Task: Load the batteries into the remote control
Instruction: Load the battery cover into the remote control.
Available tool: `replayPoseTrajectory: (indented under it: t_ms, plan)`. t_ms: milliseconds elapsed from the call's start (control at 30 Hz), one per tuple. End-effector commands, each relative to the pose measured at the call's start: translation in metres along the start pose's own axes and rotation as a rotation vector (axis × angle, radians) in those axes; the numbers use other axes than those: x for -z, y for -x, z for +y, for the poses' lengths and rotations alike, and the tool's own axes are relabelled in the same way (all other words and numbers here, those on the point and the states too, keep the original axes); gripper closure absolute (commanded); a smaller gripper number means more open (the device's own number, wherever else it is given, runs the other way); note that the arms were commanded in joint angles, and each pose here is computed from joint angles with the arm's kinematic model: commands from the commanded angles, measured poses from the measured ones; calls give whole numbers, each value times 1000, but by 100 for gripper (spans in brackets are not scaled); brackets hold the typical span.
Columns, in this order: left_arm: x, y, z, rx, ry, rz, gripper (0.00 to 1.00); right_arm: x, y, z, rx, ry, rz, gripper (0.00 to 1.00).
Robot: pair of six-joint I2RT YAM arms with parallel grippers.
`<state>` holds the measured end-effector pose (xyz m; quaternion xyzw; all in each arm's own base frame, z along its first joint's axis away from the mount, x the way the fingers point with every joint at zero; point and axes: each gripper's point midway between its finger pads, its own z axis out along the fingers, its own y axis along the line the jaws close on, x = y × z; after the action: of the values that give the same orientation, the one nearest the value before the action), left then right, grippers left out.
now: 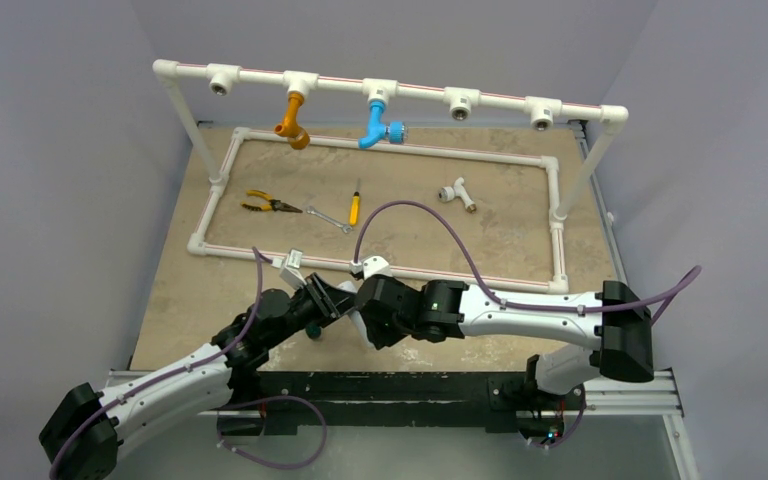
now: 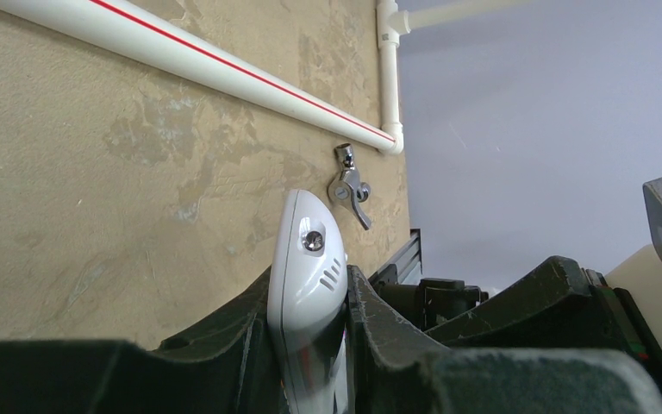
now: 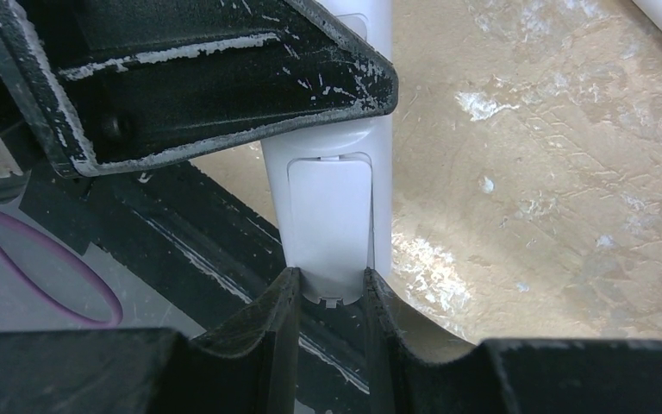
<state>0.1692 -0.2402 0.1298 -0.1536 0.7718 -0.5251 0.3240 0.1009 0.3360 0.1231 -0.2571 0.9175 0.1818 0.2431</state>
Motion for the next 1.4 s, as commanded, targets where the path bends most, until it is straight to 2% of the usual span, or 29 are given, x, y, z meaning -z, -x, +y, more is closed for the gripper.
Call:
replayPoseTrajectory:
  t_ms: [0, 400, 767, 1033, 1367]
  plan:
    - [2, 8, -32, -9, -103, -21, 100, 9, 28, 19, -24, 54, -90, 73]
    - [3, 7, -32, -18, -116, -20, 100, 11, 32, 21, -29, 64, -114, 71]
    - [7, 9, -43, -129, -213, -44, 100, 11, 35, 19, -24, 49, -119, 71]
    - [10, 9, -48, -148, -249, -47, 100, 13, 38, 14, -35, 26, -139, 70]
    - [11, 8, -51, -130, -259, -39, 100, 15, 42, 8, -33, -4, -158, 61]
